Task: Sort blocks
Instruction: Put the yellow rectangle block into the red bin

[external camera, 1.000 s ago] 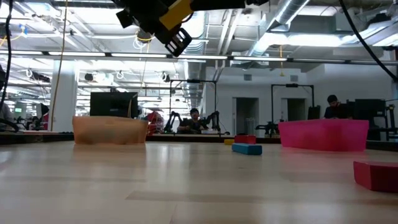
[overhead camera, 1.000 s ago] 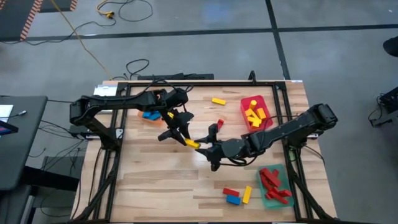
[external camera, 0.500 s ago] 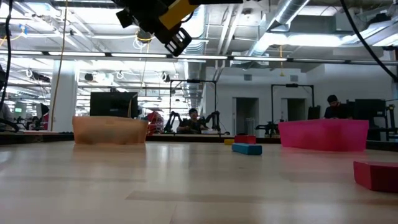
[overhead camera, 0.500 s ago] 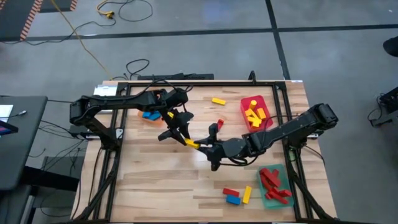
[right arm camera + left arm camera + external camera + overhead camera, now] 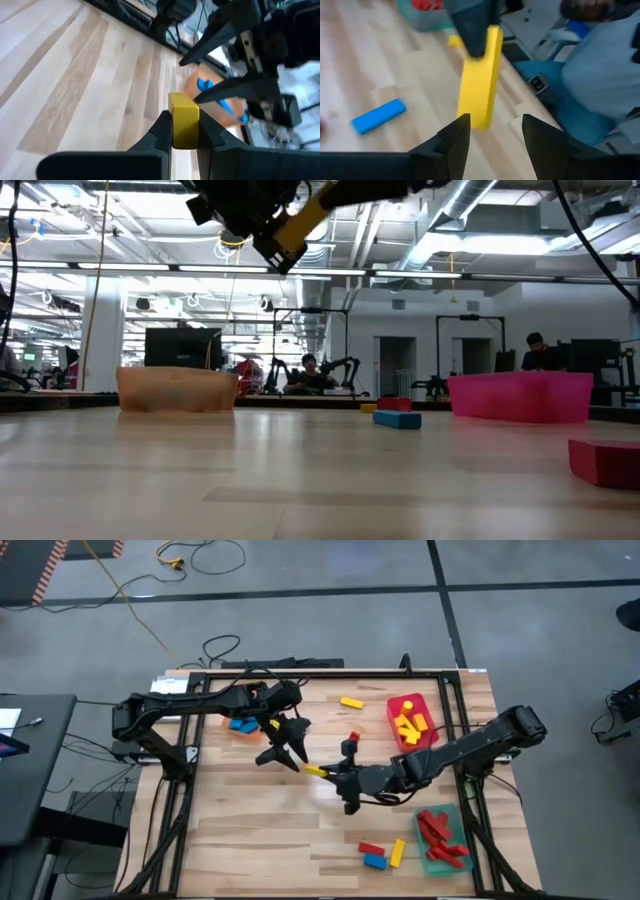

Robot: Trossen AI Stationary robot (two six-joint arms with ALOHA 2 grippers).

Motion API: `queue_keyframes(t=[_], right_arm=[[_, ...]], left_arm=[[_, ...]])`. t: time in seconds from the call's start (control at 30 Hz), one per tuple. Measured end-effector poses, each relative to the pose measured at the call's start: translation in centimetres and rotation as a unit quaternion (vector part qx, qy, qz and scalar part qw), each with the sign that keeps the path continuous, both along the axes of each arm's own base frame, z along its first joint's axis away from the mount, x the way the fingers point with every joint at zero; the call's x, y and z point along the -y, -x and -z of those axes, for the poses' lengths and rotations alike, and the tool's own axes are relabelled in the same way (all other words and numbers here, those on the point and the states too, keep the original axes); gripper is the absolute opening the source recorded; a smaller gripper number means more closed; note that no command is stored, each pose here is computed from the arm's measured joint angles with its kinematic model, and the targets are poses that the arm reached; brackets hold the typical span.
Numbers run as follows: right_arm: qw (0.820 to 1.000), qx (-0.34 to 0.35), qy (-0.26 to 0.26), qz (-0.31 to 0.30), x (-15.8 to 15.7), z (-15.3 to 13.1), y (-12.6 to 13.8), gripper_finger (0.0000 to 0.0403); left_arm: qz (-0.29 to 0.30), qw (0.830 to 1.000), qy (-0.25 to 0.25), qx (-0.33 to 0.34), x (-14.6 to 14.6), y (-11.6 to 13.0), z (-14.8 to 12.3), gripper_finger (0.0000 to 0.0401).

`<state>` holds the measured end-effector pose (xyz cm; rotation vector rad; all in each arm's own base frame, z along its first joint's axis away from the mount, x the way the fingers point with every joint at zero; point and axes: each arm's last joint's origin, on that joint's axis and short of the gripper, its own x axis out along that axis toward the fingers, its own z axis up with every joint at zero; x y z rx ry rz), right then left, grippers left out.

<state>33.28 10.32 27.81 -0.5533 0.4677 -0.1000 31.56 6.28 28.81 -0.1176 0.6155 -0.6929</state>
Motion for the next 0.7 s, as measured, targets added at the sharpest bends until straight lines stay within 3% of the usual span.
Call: queue_keyframes(t=[0.2,0.4,0.53,0.7], right_arm=[[0.997,-0.041,-0.030,0.064,0.7,-0.4,2.1,0.0051],[0.979,-0.087,-0.062,0.174,2.6,-1.0,5.3,0.0050],[0.956,-0.115,-0.100,0.250,4.3,-1.5,7.9,0.0050],[0.911,-0.147,-0.140,0.358,6.8,-2.1,11.3,0.0051]], left_arm=[[-0.059,0.996,-0.059,-0.029,-1.6,0.5,0.5,0.0177],[-0.131,0.979,-0.128,-0.084,-2.8,1.2,1.6,0.0178],[-0.125,0.978,-0.123,-0.109,-2.5,1.6,3.3,0.0179],[-0.108,0.980,-0.126,-0.108,-1.3,1.8,6.0,0.0179]])
